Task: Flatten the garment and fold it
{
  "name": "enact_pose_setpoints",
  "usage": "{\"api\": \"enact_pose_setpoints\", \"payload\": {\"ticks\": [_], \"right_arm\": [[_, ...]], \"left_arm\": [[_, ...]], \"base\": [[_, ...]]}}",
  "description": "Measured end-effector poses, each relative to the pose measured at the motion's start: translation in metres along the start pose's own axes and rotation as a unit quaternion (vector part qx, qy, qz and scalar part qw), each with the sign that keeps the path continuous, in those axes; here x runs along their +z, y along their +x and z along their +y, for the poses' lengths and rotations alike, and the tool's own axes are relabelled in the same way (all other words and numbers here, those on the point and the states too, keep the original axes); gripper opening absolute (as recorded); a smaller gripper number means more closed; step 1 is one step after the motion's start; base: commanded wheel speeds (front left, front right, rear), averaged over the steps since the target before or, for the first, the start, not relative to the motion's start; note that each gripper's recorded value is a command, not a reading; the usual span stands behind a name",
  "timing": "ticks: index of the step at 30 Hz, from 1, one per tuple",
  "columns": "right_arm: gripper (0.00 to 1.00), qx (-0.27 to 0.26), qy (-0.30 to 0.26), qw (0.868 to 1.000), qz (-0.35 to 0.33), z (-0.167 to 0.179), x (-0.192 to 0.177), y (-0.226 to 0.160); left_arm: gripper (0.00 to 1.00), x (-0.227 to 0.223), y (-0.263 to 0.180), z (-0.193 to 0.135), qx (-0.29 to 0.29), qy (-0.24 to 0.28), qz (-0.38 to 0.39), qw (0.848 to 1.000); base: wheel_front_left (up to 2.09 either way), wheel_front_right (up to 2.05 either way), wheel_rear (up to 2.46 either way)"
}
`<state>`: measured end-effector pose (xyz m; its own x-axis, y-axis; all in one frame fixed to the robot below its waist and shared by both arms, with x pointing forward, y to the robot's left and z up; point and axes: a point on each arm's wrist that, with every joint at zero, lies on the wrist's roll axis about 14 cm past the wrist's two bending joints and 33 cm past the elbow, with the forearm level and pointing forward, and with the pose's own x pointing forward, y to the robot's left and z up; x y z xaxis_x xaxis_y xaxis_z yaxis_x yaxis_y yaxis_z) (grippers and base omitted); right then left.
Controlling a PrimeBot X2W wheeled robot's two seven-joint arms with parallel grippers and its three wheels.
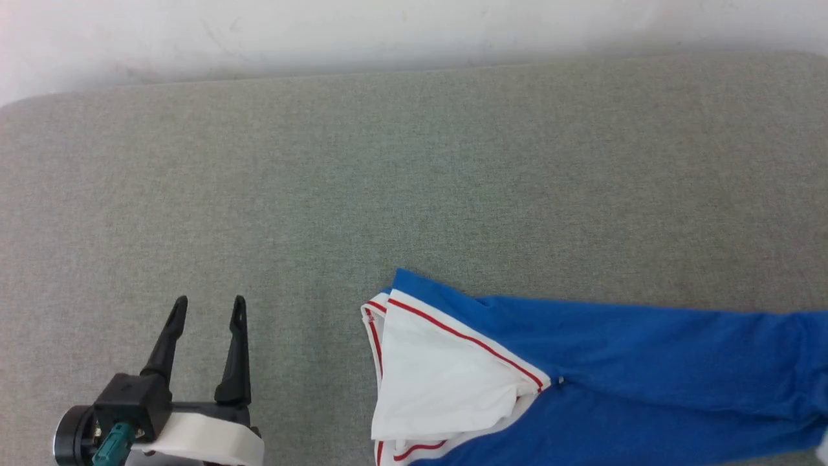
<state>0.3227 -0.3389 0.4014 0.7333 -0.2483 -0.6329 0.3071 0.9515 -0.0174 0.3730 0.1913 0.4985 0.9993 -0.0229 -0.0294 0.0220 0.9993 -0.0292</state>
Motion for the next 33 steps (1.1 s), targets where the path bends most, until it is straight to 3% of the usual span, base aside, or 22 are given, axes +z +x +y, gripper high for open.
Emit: {"api": "enact_pose_setpoints", "payload": {"ticks": [5,10,15,21,28,33], "right_arm": [[0.0,0.098,-0.009,0.995,0.024,0.067,-0.003,-0.01],[0.0,0.202,-0.012,0.979,0.033,0.136,0.002,-0.033],[0.0,0.298,-0.035,0.953,0.042,0.2,0.002,-0.06],[0.0,0.403,-0.049,0.913,0.049,0.267,0.002,-0.092],[0.0,0.475,-0.088,0.874,0.051,0.32,0.001,-0.113],[0.0,0.496,-0.129,0.857,0.055,0.348,-0.007,-0.115]], "left_arm": [[1.0,-0.001,-0.002,-0.003,-0.002,-0.005,0.0,1.0],[1.0,-0.004,-0.004,-0.004,-0.004,-0.01,0.005,1.0],[1.0,-0.004,-0.006,-0.003,-0.002,-0.014,0.005,1.0],[1.0,-0.006,-0.01,0.001,0.007,-0.018,0.007,1.0],[1.0,-0.011,-0.011,0.006,0.017,-0.023,0.015,0.999],[1.0,-0.017,-0.012,0.004,0.019,-0.032,0.023,0.999]], "base": [[0.0,0.0,0.0],[0.0,0.0,0.0],[0.0,0.0,0.0],[0.0,0.0,0.0],[0.0,0.0,0.0],[0.0,0.0,0.0]]}}
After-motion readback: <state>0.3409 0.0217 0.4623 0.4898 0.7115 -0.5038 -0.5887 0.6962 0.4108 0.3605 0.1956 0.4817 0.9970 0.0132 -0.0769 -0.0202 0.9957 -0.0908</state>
